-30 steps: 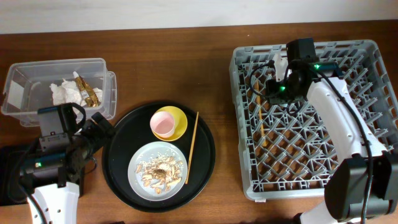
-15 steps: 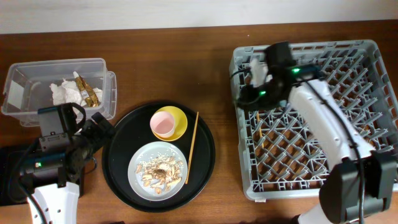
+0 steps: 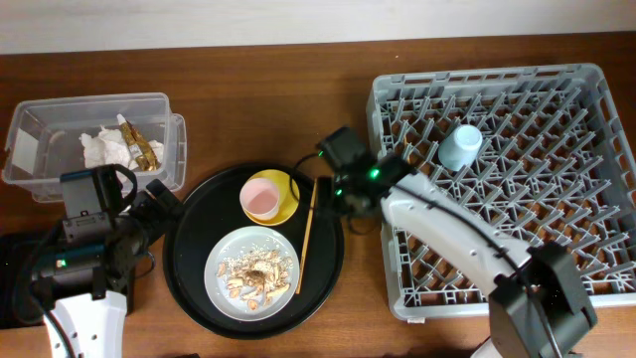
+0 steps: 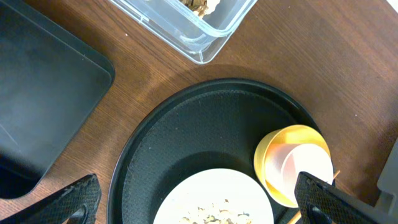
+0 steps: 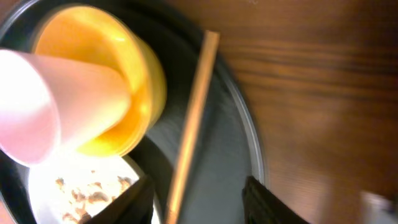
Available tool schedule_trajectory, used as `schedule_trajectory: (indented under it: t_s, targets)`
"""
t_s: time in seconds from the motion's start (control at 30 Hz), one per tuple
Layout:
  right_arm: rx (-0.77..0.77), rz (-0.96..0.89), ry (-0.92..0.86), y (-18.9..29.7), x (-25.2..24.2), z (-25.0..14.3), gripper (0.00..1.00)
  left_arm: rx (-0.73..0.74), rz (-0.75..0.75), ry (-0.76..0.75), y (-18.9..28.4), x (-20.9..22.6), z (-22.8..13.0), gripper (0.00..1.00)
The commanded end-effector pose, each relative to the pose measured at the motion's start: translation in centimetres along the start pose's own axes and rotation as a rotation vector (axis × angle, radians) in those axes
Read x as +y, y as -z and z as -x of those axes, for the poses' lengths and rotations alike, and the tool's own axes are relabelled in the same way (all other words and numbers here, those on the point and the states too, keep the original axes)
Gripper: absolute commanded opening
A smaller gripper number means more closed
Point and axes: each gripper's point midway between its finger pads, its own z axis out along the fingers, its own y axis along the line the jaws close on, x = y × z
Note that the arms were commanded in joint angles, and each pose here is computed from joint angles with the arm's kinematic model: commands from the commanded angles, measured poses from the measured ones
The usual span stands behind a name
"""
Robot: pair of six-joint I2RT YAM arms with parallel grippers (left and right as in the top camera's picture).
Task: Sort waste into correct bins and load items into the dishwasher rack
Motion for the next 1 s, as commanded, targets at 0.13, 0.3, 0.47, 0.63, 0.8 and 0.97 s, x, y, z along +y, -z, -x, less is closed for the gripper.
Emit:
schedule_trajectory:
  t_s: [0.13, 0.3, 0.47, 0.63, 0.8, 0.97]
  targets:
    - [0.004, -0.019, -0.133, -3.8, 0.8, -2.3, 0.47, 0.003, -0.005, -0.003, 0.0, 0.0, -0.1, 0.99]
    - [0.052, -0.067, -0.132, -6.1, -0.2, -3.5, 0.43, 0.003, -0.005, -0.003, 0.0, 0.0, -0.1, 0.99]
    - [0.074, -0.083, -0.131, -7.0, -0.6, -4.1, 0.43, 0.003, -0.005, -0.003, 0.0, 0.0, -0.1, 0.99]
    - [0.092, -0.087, -0.107, -7.7, -0.1, -5.1, 0.43, 0.003, -0.005, -0.003, 0.0, 0.0, -0.1, 0.99]
    - [0.084, -0.126, -0.093, -8.5, -0.6, -5.5, 0.37, 0.003, -0.005, -0.003, 0.0, 0.0, -0.1, 0.99]
    - [0.109, -0.157, -0.112, -9.6, -1.5, -6.2, 0.25, 0.003, -0.005, -0.003, 0.0, 0.0, -0.1, 0.99]
